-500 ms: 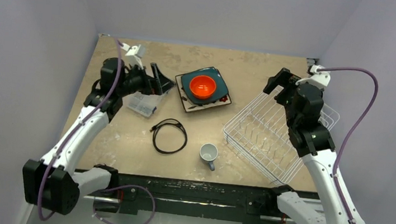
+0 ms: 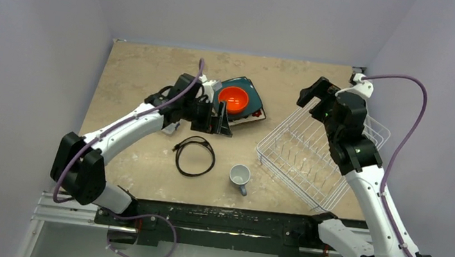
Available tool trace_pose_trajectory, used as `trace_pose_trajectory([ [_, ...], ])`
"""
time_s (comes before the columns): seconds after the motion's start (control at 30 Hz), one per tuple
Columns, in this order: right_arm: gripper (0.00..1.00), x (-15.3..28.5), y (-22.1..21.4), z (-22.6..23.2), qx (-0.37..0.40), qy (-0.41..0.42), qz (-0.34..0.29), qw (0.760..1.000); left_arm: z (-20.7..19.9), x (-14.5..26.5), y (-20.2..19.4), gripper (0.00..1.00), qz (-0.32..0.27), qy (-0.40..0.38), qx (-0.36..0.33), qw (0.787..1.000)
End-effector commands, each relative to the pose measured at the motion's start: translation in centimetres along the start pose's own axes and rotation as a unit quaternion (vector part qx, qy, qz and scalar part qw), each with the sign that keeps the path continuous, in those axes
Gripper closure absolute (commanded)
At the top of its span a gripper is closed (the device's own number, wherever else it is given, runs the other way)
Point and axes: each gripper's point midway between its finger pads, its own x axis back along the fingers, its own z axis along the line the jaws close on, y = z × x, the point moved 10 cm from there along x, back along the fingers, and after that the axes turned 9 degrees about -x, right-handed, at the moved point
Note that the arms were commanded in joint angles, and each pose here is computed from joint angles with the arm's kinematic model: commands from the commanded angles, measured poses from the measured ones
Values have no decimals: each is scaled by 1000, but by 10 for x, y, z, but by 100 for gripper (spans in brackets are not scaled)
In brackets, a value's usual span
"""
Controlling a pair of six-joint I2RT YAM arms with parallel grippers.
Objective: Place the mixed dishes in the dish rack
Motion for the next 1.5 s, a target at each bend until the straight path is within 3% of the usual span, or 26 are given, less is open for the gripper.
trace_pose_trajectory([
  [0.0,1,9,13,9,-32,24,-23,999,-12,-17,-14,11,50,38,-12,998],
  [0.23,1,6,11,9,-35,15,-14,999,-37,-40,-44,12,103,71,-54,991],
  [0.47,1,3,6,8,-39,15,-3,999,-38,-58,-54,28,136,84,-54,986],
  [0.87,1,-6,-3,8,-41,10,23,999,-55,-84,-84,43,204,100,-106,968],
  [1.2,1,-6,-4,6,-31,5,29,999,-64,-97,-90,54,227,130,-145,954],
  [1.47,1,-2,-3,4,-27,-1,23,999,-65,-91,-86,79,222,153,-166,949],
])
